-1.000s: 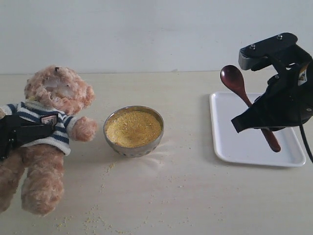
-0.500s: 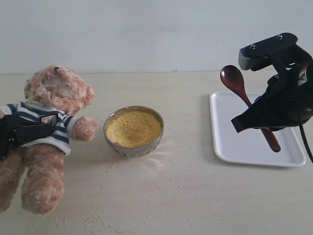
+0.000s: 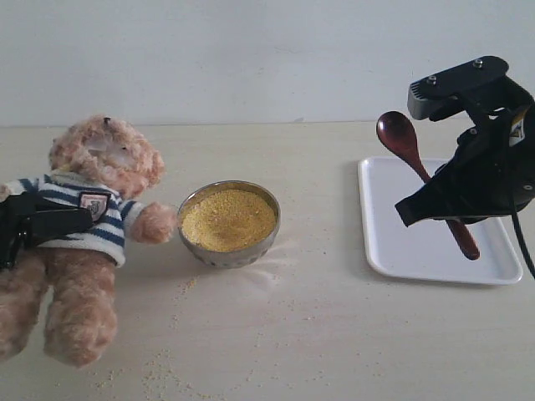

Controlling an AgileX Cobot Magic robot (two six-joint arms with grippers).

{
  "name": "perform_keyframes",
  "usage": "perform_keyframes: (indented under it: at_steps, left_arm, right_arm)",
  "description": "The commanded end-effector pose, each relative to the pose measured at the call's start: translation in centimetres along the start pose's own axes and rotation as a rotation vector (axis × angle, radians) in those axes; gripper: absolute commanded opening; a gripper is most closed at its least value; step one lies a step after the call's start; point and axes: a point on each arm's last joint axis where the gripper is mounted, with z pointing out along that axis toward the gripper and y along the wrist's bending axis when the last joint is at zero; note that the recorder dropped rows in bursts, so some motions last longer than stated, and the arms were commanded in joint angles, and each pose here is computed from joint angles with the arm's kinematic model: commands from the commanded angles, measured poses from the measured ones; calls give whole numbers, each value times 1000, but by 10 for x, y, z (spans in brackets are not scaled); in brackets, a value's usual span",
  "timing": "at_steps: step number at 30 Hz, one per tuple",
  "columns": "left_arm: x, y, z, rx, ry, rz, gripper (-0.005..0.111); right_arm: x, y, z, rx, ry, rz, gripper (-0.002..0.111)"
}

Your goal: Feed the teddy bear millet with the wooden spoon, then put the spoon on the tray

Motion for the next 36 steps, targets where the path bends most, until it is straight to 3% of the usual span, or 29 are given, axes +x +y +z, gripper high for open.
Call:
perform_keyframes:
  at_steps: [1,19,22,25,26,30,32,36]
  left_arm:
    - [-3,-2,0,21,-19,-20,81]
    - [-6,2,0,-19,-22,-15,81]
    - [-5,5,0,-50,-21,-15,76]
    - [-5,5,0,-53,-21,-13,63]
    - [-5,5,0,-53,-21,-11,66]
    - [-5,5,0,-53,-22,-34,101]
    - [-5,5,0,-53,-21,-29,111]
    - [-5,4,0,-37,-22,-29,111]
  right_arm:
    - [1,-1,-2,2,-8,-6,0]
    - [1,-1,-2,1,-6,-4,0]
    - [1,-1,-2,1,-6,-4,0]
    - [1,-1,-2,1,-6,-4,0]
    - [1,-1,-2,1,-6,-4,0]
    - [1,-1,-2,1,-6,-4,0]
    - [1,-1,-2,1,-8,-4,0]
    - [1,-1,-2,1,-8,-4,0]
